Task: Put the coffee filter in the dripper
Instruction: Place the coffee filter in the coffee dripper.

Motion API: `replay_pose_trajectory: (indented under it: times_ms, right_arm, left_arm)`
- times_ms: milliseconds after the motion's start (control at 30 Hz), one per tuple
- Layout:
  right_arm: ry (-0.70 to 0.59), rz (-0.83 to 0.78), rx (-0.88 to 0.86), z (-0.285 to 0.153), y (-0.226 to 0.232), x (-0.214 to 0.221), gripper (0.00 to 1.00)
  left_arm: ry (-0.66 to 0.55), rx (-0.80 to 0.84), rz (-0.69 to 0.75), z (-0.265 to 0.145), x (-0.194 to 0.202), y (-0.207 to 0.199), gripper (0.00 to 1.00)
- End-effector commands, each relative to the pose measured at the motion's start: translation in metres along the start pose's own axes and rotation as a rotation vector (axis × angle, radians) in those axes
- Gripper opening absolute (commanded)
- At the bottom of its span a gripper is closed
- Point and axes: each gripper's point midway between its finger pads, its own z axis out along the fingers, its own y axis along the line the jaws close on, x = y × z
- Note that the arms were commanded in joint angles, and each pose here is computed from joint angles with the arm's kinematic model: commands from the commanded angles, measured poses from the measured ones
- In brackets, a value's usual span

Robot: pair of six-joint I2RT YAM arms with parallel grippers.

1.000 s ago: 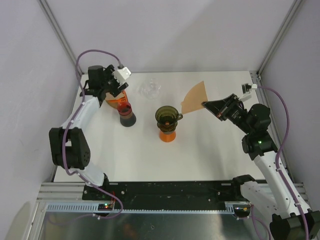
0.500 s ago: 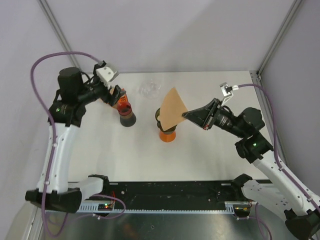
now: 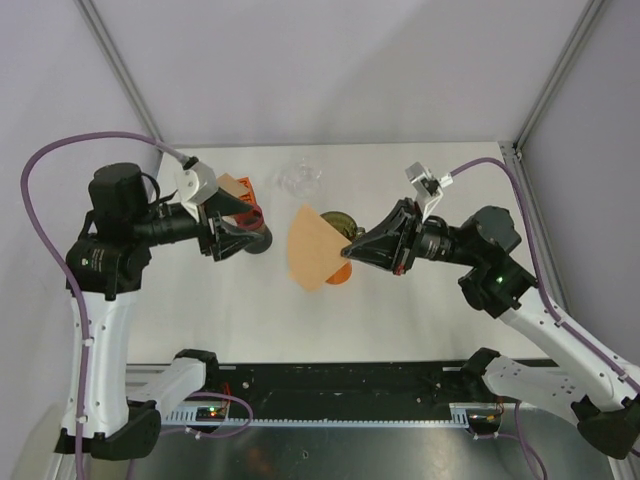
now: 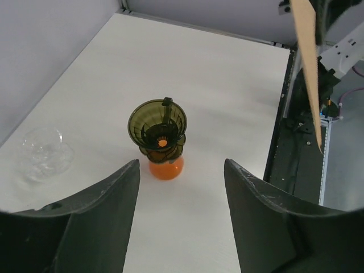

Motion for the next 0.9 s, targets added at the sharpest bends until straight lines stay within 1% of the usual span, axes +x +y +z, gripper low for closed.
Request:
replay_pose_trajectory:
  times_ms: [0,133,233,267,400,433,533,600,667,800,867]
  right_arm:
    - [-0.071,0.08,0.091,0.008,-0.007,-0.027,0.0]
    - [-0.076,0.163,0.119,0.011,-0.015,-0.026,0.0]
    - [-0.082,0.196,0.138,0.012,-0.019,-0.026,0.0]
    - [-0.087,0.205,0.141,0.012,-0.02,-0.026,0.0]
    - [-0.105,0.243,0.141,0.015,-0.018,-0.029,0.0]
    - [-0.112,0.251,0.144,0.016,-0.018,-0.03,0.0]
    - [-0.123,0.278,0.138,0.021,-0.016,-0.03,0.0]
    - [-0.126,0.303,0.123,0.026,-0.015,-0.03,0.0]
    - [-0.128,0.323,0.1,0.032,-0.012,-0.03,0.0]
    - [-0.129,0.343,0.061,0.042,-0.003,-0.028,0.0]
    - [-0.127,0.349,0.053,0.046,-0.001,-0.025,0.0]
  left_arm:
    - [-0.01,0.057,0.153,-0.009,-0.012,-0.019,0.66]
    - [0.028,-0.026,0.445,-0.02,-0.012,-0.008,0.65]
    - [0.029,-0.041,0.783,-0.029,-0.017,-0.01,0.65]
    - [0.023,-0.035,0.92,-0.031,-0.017,-0.014,0.65]
    - [-0.072,-0.008,1.417,-0.039,-0.018,-0.049,0.65]
    - [-0.1,-0.014,1.516,-0.041,-0.018,-0.059,0.66]
    - [-0.15,-0.046,1.786,-0.04,-0.012,-0.067,0.66]
    - [-0.165,-0.055,1.926,-0.037,-0.007,-0.069,0.68]
    - [-0.191,-0.052,2.01,-0.034,-0.005,-0.071,0.69]
    - [-0.202,-0.05,2.1,-0.028,-0.005,-0.065,0.7]
    - [-0.206,-0.045,2.123,-0.025,-0.005,-0.062,0.69]
